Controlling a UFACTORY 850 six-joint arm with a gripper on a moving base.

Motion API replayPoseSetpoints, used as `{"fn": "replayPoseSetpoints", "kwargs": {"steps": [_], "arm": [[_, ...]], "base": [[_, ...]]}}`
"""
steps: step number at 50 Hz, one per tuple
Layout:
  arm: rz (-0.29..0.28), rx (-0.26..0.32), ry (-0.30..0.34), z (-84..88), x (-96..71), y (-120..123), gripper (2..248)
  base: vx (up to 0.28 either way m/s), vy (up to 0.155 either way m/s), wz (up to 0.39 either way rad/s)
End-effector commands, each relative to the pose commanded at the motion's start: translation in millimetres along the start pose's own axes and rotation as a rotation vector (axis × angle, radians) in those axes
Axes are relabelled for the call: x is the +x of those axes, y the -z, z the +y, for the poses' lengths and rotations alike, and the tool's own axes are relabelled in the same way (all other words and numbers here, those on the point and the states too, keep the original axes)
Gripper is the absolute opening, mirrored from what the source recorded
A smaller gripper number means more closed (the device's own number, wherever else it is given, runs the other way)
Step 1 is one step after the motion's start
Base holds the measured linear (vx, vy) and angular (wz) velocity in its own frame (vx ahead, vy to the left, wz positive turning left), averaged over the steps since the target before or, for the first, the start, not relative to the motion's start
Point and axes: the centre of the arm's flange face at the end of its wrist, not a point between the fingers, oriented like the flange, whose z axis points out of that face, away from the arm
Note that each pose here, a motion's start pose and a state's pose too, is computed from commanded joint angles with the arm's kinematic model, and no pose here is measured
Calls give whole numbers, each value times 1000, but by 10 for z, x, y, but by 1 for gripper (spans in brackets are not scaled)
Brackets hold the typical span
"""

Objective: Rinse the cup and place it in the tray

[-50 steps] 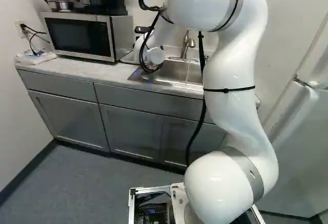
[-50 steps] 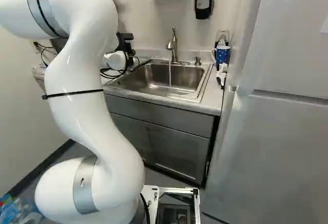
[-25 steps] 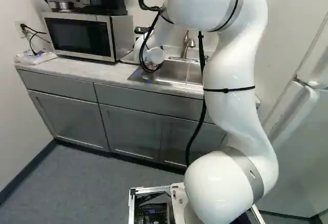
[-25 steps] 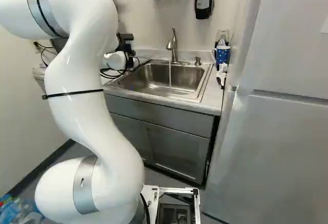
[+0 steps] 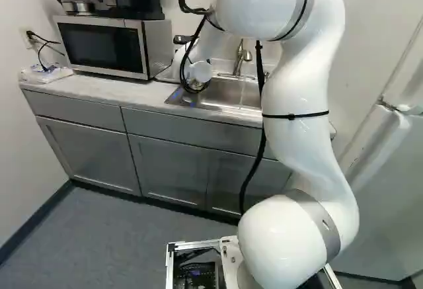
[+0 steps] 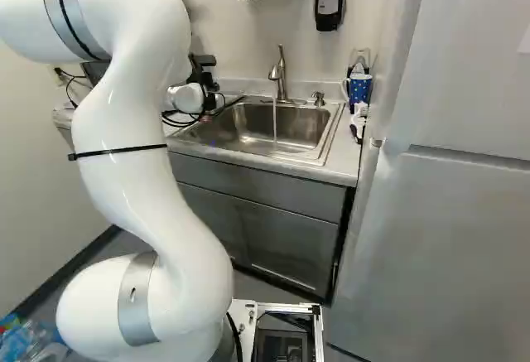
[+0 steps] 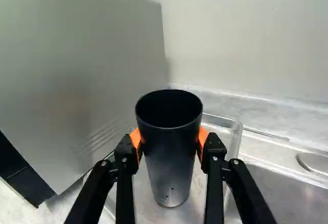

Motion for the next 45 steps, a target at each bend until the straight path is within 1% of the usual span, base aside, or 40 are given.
{"fn": "replayPoseSetpoints", "kwargs": {"steps": [5, 6, 10, 11, 15, 16, 20, 21, 30, 45], "arm": [[0, 0, 0, 0, 0, 0, 130], [0, 0, 0, 0, 0, 0, 161], [0, 0, 0, 0, 0, 0, 161], [0, 0, 0, 0, 0, 0, 196], [0, 0, 0, 0, 0, 0, 196], [0, 0, 0, 0, 0, 0, 232], [0, 0, 0, 0, 0, 0, 232], [0, 0, 0, 0, 0, 0, 247], [3, 0, 0, -1, 19, 3, 247], [28, 2, -1, -10, 171, 25, 247]], "base": [[0, 0, 0], [0, 0, 0], [0, 0, 0], [0, 0, 0], [0, 0, 0], [0, 0, 0], [0, 0, 0], [0, 0, 0], [0, 0, 0], [0, 0, 0]]}}
